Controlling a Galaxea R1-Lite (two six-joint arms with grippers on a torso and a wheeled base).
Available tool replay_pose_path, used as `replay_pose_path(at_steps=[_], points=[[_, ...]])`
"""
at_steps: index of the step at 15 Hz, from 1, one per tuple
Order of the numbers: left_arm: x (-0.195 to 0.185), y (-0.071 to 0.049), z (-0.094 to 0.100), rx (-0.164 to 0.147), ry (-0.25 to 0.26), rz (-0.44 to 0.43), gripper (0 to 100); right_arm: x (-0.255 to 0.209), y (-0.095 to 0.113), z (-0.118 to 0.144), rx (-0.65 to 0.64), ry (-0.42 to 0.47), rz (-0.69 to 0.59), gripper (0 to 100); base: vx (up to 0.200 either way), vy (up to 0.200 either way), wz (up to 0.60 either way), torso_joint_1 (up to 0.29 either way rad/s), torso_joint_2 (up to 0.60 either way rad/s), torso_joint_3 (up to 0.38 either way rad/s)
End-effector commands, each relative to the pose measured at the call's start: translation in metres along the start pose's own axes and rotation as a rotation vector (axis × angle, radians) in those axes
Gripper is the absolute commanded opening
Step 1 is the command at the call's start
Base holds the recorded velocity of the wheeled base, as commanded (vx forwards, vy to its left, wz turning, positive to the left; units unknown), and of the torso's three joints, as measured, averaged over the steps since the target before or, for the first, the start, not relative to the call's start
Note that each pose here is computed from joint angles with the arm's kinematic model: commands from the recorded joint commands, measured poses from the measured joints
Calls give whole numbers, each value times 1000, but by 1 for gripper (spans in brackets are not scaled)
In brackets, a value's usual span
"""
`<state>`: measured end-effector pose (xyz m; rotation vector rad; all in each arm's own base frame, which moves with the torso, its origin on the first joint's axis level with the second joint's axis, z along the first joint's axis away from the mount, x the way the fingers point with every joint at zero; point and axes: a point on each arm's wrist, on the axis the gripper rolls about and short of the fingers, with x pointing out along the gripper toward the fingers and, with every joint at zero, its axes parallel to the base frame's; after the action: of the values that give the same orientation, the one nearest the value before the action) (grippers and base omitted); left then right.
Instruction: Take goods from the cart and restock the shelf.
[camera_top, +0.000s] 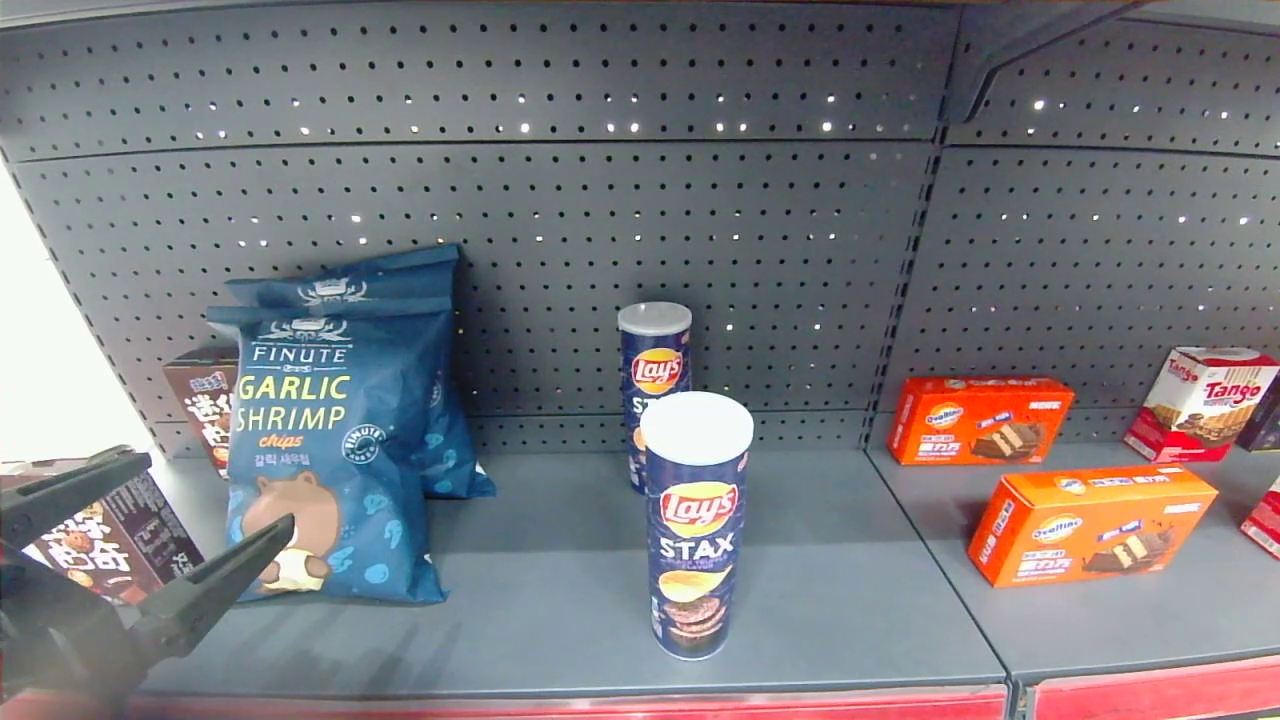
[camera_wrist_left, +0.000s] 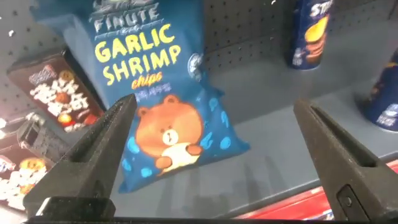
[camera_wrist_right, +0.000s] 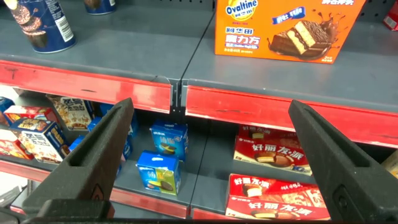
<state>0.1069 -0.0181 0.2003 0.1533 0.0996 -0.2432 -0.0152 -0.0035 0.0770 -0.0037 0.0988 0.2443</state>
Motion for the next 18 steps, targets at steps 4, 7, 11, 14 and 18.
replay_pose_path(at_steps=[4,7,11,14,18], points=[[-26,0,-14,-82,-40,56,100,0,0,0,0,1,1,100,0,0,0,0,0,0],[-58,-9,-45,-82,-60,69,100,0,0,0,0,1,1,100,0,0,0,0,0,0],[-93,-17,-69,-86,3,106,100,0,0,0,-3,1,1,100,0,0,0,0,0,0],[-105,-20,-84,-88,31,122,100,0,0,0,-5,1,2,100,0,0,0,0,0,0],[-118,-25,-101,-89,50,129,100,1,1,0,6,19,-79,100,0,0,0,0,0,0]])
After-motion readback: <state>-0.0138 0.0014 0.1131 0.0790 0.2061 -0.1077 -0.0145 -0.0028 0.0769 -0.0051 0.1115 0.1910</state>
